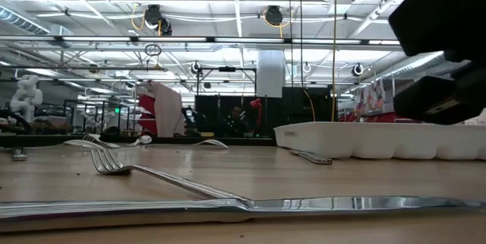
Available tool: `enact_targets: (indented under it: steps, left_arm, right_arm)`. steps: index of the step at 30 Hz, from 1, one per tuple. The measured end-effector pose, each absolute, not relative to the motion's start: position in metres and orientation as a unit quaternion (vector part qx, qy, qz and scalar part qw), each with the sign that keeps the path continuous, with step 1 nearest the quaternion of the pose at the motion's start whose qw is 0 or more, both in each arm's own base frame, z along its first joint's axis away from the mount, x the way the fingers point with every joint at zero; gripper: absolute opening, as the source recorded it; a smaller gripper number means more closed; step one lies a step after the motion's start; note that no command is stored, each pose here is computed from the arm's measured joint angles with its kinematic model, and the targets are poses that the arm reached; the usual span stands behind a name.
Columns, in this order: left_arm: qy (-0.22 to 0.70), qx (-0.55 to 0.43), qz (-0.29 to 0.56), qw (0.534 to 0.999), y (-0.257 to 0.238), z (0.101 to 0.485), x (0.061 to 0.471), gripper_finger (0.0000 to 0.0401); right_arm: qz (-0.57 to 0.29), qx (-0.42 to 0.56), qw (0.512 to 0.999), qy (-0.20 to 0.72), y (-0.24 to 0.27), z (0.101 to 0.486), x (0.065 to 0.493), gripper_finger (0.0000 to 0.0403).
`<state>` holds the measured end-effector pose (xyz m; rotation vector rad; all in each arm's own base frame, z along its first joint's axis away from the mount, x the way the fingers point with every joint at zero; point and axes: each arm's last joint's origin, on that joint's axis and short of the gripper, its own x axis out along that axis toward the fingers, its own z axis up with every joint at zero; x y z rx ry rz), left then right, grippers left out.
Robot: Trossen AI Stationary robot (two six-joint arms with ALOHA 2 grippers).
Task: Sort silverware
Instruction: Put the silver fork into the white silverware tray
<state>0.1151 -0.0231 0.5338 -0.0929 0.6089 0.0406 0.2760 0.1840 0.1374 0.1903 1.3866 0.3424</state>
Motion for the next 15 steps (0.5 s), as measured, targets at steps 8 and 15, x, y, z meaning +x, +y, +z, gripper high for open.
enact_targets:
  steps: [8, 15]
  left_arm:
    - [0.299, -0.047, 0.021, 0.953, -0.023, 0.534, 0.115, 0.0073]
    - [0.299, -0.049, 0.022, 0.953, -0.023, 0.534, 0.115, 0.0073]
  right_arm:
    - [0.143, 0.095, 0.768, 0.616, 0.174, 0.148, 0.281, 0.0]
    - [0.108, 0.085, 0.795, 0.591, 0.155, 0.163, 0.287, 0.0001]
